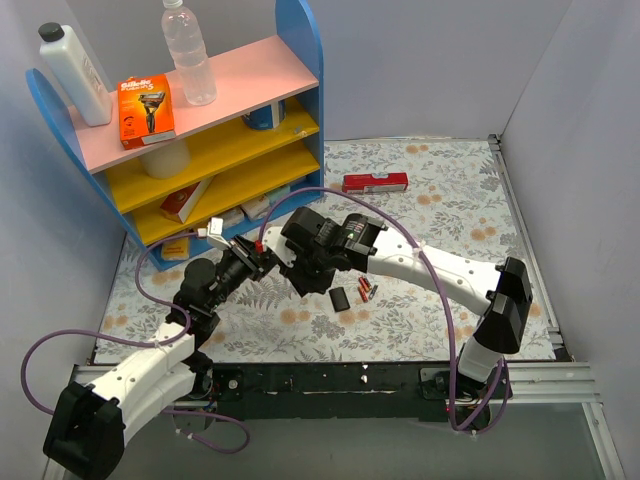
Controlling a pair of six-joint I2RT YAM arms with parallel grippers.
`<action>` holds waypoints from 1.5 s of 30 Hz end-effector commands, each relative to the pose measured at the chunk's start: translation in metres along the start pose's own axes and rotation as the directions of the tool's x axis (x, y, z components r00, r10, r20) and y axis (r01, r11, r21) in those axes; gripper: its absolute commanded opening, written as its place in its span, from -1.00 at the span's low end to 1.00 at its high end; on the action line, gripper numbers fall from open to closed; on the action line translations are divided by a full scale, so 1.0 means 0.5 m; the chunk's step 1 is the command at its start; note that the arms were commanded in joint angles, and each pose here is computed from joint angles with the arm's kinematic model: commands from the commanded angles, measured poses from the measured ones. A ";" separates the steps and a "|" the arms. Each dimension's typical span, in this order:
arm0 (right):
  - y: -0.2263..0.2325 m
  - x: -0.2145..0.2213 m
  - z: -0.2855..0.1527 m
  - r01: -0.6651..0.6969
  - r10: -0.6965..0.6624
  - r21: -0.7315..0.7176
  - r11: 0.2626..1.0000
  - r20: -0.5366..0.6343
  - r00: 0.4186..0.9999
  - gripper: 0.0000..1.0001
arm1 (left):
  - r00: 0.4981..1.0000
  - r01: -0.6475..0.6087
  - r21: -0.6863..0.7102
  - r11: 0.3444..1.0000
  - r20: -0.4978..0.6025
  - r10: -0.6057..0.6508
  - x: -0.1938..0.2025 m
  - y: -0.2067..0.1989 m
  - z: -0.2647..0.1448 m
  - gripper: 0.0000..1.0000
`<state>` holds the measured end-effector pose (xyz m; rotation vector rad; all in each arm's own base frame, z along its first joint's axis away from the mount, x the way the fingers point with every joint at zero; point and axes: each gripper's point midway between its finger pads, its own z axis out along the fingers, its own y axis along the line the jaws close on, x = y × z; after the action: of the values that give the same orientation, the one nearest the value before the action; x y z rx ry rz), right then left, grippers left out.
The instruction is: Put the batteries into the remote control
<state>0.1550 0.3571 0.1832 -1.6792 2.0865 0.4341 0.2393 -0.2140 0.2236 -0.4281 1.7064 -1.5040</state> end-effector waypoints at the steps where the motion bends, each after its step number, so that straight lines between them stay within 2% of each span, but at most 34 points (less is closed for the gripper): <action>1: -0.065 -0.074 0.004 -0.185 0.170 0.110 0.977 0.136 0.976 -0.37 | 0.992 0.112 0.277 0.954 -0.093 -0.089 -0.001 -0.199 -0.028 -1.00; 8: -0.101 -0.064 -0.009 -0.361 0.336 0.114 0.926 0.194 0.922 -0.40 | 0.997 0.024 0.306 0.952 -0.076 -0.001 -0.004 -0.217 -0.027 -1.00; 10: -0.108 -0.055 -0.005 -0.395 0.367 0.116 0.911 0.208 0.907 -0.59 | 0.996 0.006 0.329 0.944 -0.084 0.023 -0.001 -0.227 -0.029 -1.00; 11: -0.116 -0.052 -0.004 -0.407 0.376 0.117 0.906 0.219 0.900 -0.77 | 0.996 0.001 0.339 0.941 -0.085 0.030 -0.001 -0.231 -0.030 -1.00; 14: -0.123 -0.050 -0.003 -0.425 0.388 0.112 0.898 0.251 0.887 -0.97 | 0.995 -0.014 0.380 0.925 -0.086 0.050 0.001 -0.247 -0.035 -1.00; 20: -0.121 -0.056 0.003 -0.444 0.410 0.077 0.893 0.269 0.872 -0.97 | 0.994 -0.035 0.409 0.912 -0.084 0.076 0.001 -0.260 -0.035 -1.00; 26: -0.131 -0.077 -0.032 -0.453 0.403 0.066 0.889 0.356 0.843 -0.97 | 0.992 -0.089 0.314 0.945 -0.053 0.111 -0.001 -0.204 -0.016 -1.00; 28: -0.137 -0.087 -0.064 -0.458 0.393 0.062 0.887 0.422 0.817 -0.73 | 0.992 -0.110 0.237 0.965 -0.036 0.122 -0.005 -0.166 -0.005 -1.00; 29: -0.144 -0.086 -0.075 -0.466 0.392 0.066 0.883 0.445 0.806 -0.49 | 0.990 -0.131 0.196 0.972 -0.034 0.140 -0.004 -0.143 -0.003 -1.00; 31: -0.145 -0.086 -0.106 -0.465 0.378 0.058 0.883 0.500 0.779 -0.21 | 0.987 -0.156 0.150 0.976 -0.006 0.158 -0.011 -0.115 -0.001 -1.00; 32: -0.151 -0.081 -0.116 -0.473 0.379 0.060 0.879 0.514 0.770 0.00 | 0.988 -0.151 0.109 0.983 -0.003 0.152 -0.012 -0.094 0.001 -1.00; 34: -0.154 -0.063 -0.133 -0.498 0.397 0.051 0.866 0.534 0.746 0.11 | 0.985 -0.170 0.069 0.983 0.026 0.169 -0.019 -0.070 0.000 -1.00; 36: -0.150 -0.046 -0.144 -0.502 0.398 0.051 0.863 0.544 0.739 0.40 | 0.986 -0.166 0.023 0.986 0.040 0.165 -0.022 -0.048 -0.002 -1.00; 38: -0.152 -0.008 -0.126 -0.522 0.415 0.073 0.850 0.519 0.748 0.54 | 0.986 -0.154 -0.038 0.987 0.062 0.156 -0.028 -0.015 -0.005 -1.00; 45: -0.133 0.090 -0.062 -0.599 0.521 0.103 0.794 0.392 0.758 0.56 | 0.981 -0.131 -0.201 0.971 0.113 0.156 -0.043 0.059 -0.026 -1.00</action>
<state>0.2108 0.2971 0.2114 -0.7963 2.1517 0.6293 0.2453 -0.1994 0.2260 -0.4005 1.7034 -1.3125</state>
